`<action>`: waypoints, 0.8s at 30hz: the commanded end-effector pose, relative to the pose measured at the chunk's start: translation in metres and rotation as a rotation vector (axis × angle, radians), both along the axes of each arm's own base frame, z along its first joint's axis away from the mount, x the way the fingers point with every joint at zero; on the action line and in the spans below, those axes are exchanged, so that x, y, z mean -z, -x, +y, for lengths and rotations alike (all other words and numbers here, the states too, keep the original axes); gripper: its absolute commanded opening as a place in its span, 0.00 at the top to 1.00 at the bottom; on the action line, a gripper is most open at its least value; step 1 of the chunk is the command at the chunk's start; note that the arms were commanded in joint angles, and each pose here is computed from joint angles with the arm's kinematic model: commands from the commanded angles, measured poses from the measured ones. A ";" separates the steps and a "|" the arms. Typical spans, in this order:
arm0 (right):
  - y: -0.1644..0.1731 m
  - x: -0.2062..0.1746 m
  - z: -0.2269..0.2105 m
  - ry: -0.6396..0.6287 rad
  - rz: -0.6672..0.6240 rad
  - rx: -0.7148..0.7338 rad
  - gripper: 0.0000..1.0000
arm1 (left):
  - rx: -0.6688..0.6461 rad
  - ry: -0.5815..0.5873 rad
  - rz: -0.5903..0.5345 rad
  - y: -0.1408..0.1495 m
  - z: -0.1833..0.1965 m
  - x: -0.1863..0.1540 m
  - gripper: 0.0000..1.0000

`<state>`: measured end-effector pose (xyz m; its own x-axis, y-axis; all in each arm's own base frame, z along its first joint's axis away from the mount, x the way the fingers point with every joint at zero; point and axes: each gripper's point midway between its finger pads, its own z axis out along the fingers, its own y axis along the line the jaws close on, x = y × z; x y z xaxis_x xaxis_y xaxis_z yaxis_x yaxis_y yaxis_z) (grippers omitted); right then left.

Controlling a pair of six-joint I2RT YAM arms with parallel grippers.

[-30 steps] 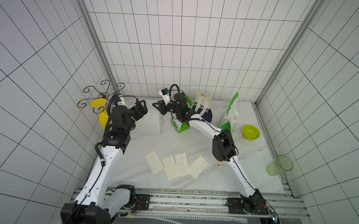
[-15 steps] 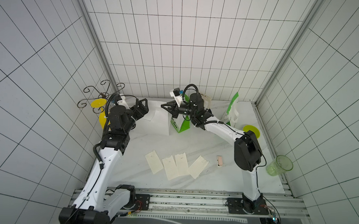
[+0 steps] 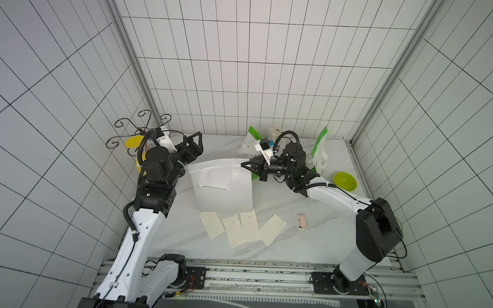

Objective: Staple the receipts to the bags
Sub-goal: Move the takeout bag to the center of the board.

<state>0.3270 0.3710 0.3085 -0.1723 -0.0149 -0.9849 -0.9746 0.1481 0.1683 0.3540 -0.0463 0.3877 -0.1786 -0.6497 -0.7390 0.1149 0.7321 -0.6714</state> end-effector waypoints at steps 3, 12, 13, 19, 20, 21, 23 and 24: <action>0.000 0.012 -0.039 0.005 -0.017 0.003 1.00 | 0.030 -0.011 -0.054 0.004 -0.008 -0.020 0.08; -0.017 0.033 -0.080 0.054 -0.012 0.094 1.00 | 0.079 -0.047 -0.054 0.003 -0.022 -0.017 0.09; -0.019 0.035 -0.083 0.059 -0.010 0.099 1.00 | 0.082 -0.053 -0.052 0.004 -0.024 -0.015 0.09; -0.029 0.048 -0.095 0.091 0.002 0.135 1.00 | 0.110 -0.077 -0.050 0.007 -0.035 -0.011 0.09; -0.031 0.050 -0.097 0.094 0.007 0.145 1.00 | 0.121 -0.079 -0.044 0.007 -0.038 -0.008 0.09; -0.033 0.053 -0.100 0.098 0.016 0.156 0.96 | 0.133 -0.080 -0.042 0.007 -0.043 -0.006 0.09; -0.035 0.054 -0.103 0.100 0.019 0.179 0.82 | 0.153 -0.081 -0.034 0.008 -0.050 -0.003 0.08; -0.036 0.052 -0.105 0.101 0.020 0.195 0.73 | 0.162 -0.081 -0.030 0.008 -0.053 -0.001 0.08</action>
<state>0.3699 0.2747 0.2645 -0.2114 -0.0601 -0.9755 -0.9267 0.3297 0.1805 0.3471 -0.0917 0.3861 -0.2538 -0.5683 -0.7827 0.2284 0.7512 -0.6194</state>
